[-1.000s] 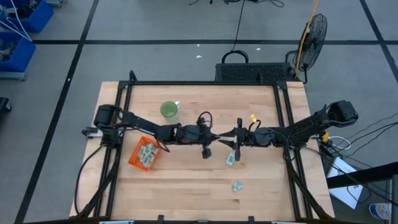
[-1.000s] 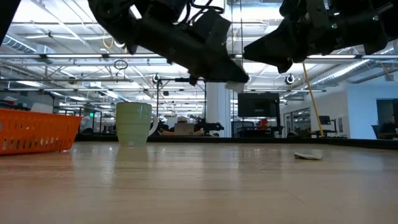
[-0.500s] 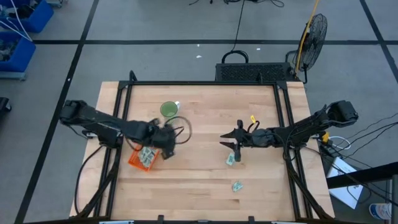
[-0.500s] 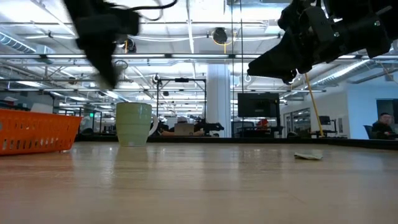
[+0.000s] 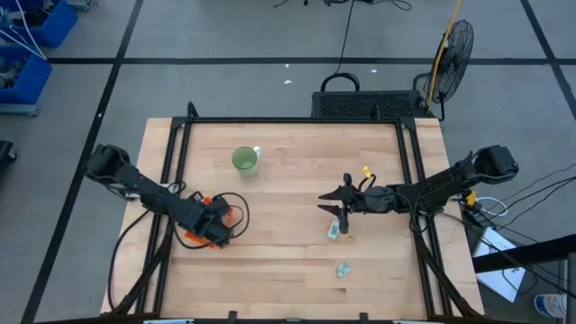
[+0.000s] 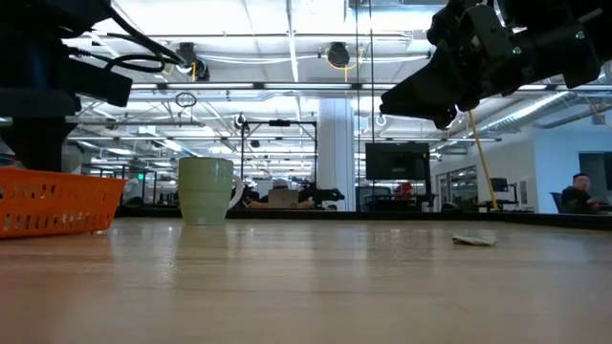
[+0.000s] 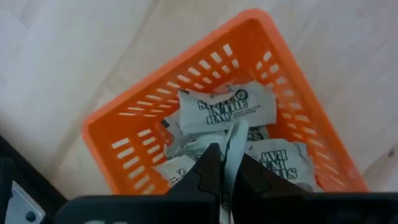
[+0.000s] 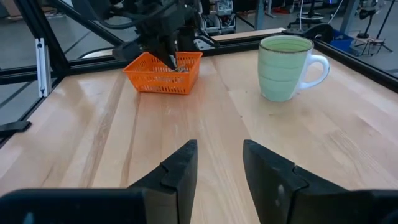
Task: Pick and place Stevia / Truvia into bins
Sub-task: Put the stevia packet into the orange bin
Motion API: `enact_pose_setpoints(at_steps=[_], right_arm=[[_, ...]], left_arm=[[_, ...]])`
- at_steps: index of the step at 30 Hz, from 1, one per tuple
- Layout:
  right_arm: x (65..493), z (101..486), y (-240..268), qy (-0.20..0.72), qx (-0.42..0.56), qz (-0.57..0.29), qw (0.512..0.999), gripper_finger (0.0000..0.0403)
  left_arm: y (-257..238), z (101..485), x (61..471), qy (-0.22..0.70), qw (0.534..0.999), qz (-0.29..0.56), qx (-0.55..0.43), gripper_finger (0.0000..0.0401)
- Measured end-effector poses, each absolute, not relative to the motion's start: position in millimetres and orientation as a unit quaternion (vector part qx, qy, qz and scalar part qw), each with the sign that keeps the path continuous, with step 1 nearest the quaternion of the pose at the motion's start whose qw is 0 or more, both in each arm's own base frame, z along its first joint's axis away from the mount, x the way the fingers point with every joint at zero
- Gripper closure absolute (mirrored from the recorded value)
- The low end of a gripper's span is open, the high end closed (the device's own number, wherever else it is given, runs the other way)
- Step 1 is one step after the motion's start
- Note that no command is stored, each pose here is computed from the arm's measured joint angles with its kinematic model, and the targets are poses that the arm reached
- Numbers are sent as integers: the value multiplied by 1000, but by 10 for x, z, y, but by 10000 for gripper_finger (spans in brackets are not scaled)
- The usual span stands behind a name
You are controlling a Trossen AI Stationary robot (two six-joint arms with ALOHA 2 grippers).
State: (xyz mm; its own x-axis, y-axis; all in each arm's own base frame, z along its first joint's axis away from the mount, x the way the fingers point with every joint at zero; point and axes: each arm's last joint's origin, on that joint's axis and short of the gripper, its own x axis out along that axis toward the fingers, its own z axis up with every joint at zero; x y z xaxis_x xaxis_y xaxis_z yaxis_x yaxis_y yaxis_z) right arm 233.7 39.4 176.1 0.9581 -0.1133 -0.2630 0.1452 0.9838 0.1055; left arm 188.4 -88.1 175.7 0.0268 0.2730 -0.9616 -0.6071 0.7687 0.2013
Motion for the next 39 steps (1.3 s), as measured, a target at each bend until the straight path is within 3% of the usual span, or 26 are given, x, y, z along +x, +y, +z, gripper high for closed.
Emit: enact_pose_setpoints(at_steps=[10, 16, 21, 26, 39], right_arm=[[2337, 1761, 393, 130, 36, -63, 989, 282], [2298, 1644, 377, 190, 53, -74, 978, 277], [2272, 1507, 309, 248, 82, -95, 961, 273], [2299, 1406, 308, 279, 139, -55, 948, 273], [2219, 1161, 428, 378, 90, -24, 921, 273]], left_arm=[[-870, 1758, 1895, 620, 717, 302, -106, 308], [-839, 1809, 1950, 603, 726, 313, -107, 271], [-776, 2005, 2130, 581, 741, 311, -132, 271], [-696, 2263, 2321, 539, 771, 311, -136, 280], [-568, 2390, 2597, 456, 837, 283, -110, 283]])
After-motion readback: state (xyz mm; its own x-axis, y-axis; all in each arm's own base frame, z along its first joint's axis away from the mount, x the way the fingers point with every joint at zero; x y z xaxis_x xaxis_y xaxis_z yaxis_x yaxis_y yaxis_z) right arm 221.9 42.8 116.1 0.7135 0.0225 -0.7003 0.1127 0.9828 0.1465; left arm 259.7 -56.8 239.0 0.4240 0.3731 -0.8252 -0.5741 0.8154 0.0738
